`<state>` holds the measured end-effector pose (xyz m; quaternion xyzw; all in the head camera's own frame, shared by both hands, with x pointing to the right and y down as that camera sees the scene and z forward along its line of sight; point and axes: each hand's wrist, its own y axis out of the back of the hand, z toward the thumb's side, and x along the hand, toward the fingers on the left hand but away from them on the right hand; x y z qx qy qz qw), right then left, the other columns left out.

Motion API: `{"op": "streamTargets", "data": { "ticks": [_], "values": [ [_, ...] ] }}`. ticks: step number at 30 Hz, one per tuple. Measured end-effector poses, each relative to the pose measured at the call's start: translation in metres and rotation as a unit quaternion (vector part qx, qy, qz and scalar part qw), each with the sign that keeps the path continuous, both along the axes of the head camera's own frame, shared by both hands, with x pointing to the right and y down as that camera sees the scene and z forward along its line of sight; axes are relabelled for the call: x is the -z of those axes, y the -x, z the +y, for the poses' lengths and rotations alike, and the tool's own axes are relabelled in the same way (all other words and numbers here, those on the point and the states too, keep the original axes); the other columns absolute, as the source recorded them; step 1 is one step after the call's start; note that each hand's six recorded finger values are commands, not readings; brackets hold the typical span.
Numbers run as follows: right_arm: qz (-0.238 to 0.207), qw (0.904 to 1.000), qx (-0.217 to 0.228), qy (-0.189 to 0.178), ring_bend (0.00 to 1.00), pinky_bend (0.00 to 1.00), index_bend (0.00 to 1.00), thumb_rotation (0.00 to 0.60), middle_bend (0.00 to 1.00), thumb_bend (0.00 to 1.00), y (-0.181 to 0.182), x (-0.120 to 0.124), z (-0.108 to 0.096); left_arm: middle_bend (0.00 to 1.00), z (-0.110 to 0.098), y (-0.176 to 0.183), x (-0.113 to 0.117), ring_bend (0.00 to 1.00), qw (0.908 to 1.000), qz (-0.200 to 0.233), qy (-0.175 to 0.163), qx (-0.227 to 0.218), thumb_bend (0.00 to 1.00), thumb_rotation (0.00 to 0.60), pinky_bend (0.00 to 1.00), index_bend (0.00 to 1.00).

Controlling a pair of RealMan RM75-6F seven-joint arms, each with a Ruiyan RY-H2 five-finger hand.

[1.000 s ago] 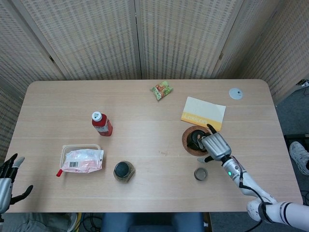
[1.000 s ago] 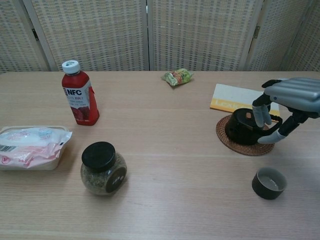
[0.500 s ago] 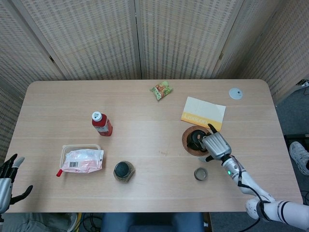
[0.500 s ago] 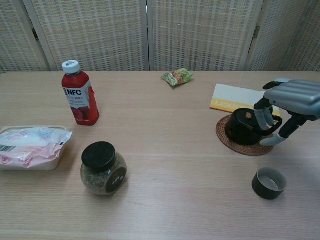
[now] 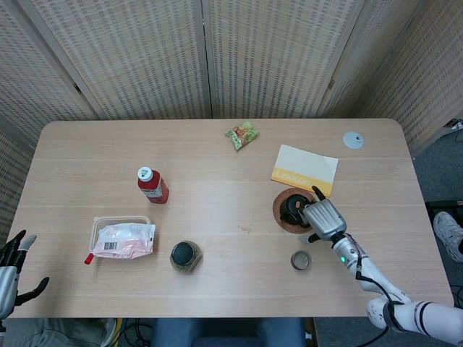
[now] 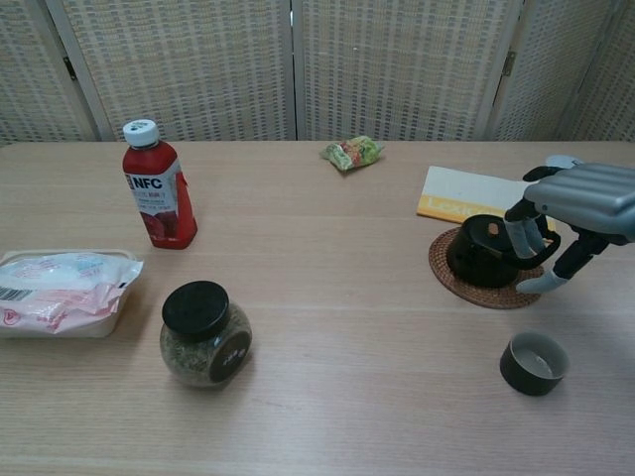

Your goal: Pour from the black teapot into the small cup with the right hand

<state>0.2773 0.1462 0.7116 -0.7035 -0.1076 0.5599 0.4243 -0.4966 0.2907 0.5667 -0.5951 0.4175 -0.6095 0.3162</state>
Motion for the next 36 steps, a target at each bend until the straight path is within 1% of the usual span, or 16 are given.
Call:
{"op": "streamTargets", "data": {
  "ticks": [16, 36],
  "values": [
    [0.011, 0.9999, 0.003, 0.009, 0.42, 0.0, 0.53, 0.363, 0.54, 0.0, -0.003, -0.004, 0.007, 0.0, -0.001, -0.001, -0.002, 0.07, 1.0, 0.001, 0.002, 0.0, 0.24, 0.6, 0.11, 0.09],
    [0.028, 0.9993, 0.01, 0.023, 0.43, 0.0, 0.54, 0.365, 0.55, 0.0, -0.012, -0.011, 0.021, 0.0, 0.0, -0.001, -0.004, 0.07, 1.0, 0.001, 0.005, 0.0, 0.24, 0.6, 0.11, 0.09]
  ]
}}
